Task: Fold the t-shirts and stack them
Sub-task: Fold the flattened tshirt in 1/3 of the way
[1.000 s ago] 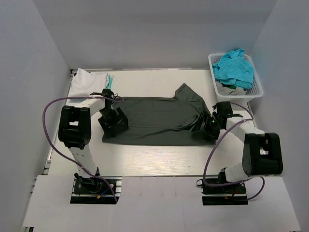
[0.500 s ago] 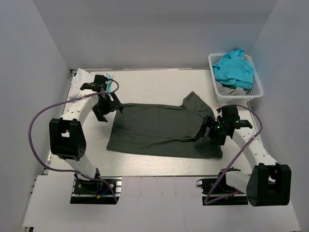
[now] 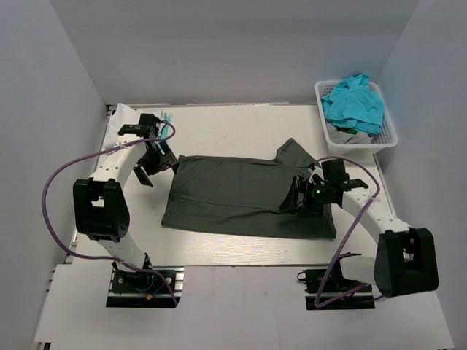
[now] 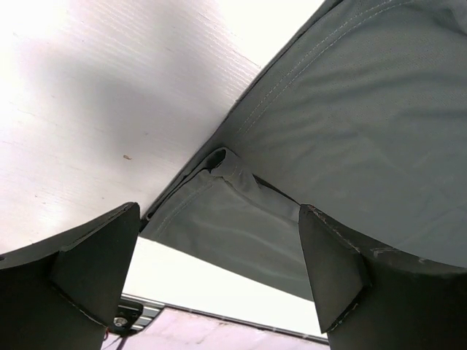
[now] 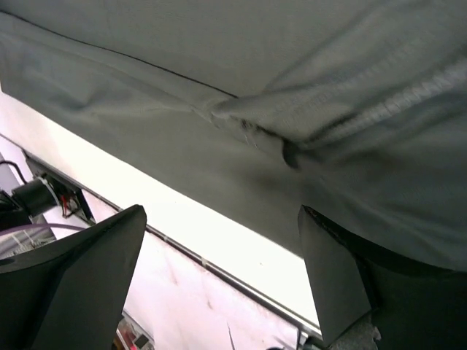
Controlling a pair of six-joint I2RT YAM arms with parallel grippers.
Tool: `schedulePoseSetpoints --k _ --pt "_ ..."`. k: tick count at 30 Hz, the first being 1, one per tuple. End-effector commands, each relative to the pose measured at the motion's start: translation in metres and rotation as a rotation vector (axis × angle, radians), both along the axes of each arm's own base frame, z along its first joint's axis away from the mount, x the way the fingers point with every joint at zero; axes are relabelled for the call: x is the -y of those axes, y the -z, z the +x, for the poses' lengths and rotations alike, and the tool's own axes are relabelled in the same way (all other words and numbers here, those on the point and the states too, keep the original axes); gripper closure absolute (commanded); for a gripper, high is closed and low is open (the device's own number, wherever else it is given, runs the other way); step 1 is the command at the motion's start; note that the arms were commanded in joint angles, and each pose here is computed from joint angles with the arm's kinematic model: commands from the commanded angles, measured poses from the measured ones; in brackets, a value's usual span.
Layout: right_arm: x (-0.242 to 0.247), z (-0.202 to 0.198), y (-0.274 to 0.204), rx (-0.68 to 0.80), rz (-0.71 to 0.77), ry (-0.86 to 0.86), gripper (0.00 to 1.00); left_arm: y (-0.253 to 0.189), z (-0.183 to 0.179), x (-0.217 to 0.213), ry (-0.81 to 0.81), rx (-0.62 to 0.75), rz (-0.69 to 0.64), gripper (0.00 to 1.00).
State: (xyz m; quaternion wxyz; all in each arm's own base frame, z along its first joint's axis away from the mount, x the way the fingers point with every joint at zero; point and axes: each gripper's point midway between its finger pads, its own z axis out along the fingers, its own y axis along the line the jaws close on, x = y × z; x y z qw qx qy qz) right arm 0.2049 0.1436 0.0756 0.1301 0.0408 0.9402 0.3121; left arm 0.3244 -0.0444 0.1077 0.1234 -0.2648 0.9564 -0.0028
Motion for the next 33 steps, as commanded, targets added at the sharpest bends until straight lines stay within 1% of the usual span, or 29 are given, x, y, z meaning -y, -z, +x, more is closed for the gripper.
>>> schedulePoseSetpoints --k 1,2,4,7,10,12,15,16,17,18,20,22,24,27,29,31,32,33 --pt "-0.017 0.014 0.000 0.043 0.052 -0.039 0.10 -0.017 0.004 -0.004 -0.001 0.064 0.017 0.00" --pt "-0.018 0.013 0.011 0.007 0.033 -0.042 0.10 -0.017 0.005 -0.007 -0.005 0.065 0.032 0.00" --pt "-0.016 0.022 0.018 0.028 0.001 -0.026 0.10 -0.019 0.004 -0.010 -0.008 0.064 0.047 0.00" --pt "-0.017 0.033 0.030 -0.002 -0.036 -0.018 0.10 -0.022 0.005 -0.012 -0.011 0.066 0.057 0.00" --pt "-0.023 0.054 0.025 0.032 -0.024 0.002 0.10 -0.022 0.003 -0.015 -0.016 0.059 0.076 0.00" --pt "-0.033 0.072 0.015 0.084 0.013 0.016 0.10 -0.024 0.003 -0.017 -0.018 0.058 0.085 0.00" --pt "-0.045 0.094 0.003 0.124 0.052 0.032 0.10 -0.024 0.003 -0.017 -0.018 0.058 0.085 0.00" --pt "-0.050 0.100 0.006 0.110 0.054 0.026 0.10 -0.024 0.003 -0.017 -0.018 0.058 0.085 0.00" --pt "-0.053 0.110 0.000 0.128 0.060 0.025 0.10 -0.027 0.005 -0.017 -0.018 0.069 0.084 0.00" --pt "-0.054 0.111 0.005 0.104 0.052 0.026 0.10 -0.027 0.003 -0.017 -0.018 0.060 0.085 0.00" --pt "-0.056 0.127 -0.001 0.129 0.028 0.027 0.10 -0.030 0.006 -0.017 -0.019 0.070 0.083 0.00" --pt "-0.053 0.133 0.006 0.113 -0.010 0.041 0.10 -0.030 0.006 -0.018 -0.021 0.071 0.092 0.00" --pt "-0.058 0.146 -0.003 0.133 0.005 0.042 0.10 -0.033 0.008 -0.016 -0.018 0.079 0.080 0.00" --pt "-0.062 0.153 -0.016 0.160 0.008 0.029 0.10 -0.030 0.010 -0.013 -0.015 0.078 0.066 0.00" --pt "-0.052 0.158 -0.021 0.188 -0.038 0.029 0.10 -0.031 0.013 -0.013 -0.015 0.090 0.065 0.00" --pt "-0.039 0.162 -0.025 0.220 -0.118 0.040 0.10 -0.031 0.023 -0.007 -0.009 0.115 0.038 0.00" --pt "-0.025 0.169 -0.025 0.241 -0.195 0.081 0.10 -0.029 0.025 -0.006 0.004 0.115 0.033 0.00" --pt "-0.021 0.171 -0.033 0.266 -0.214 0.089 0.10 -0.028 0.032 -0.003 0.008 0.121 0.019 0.00"
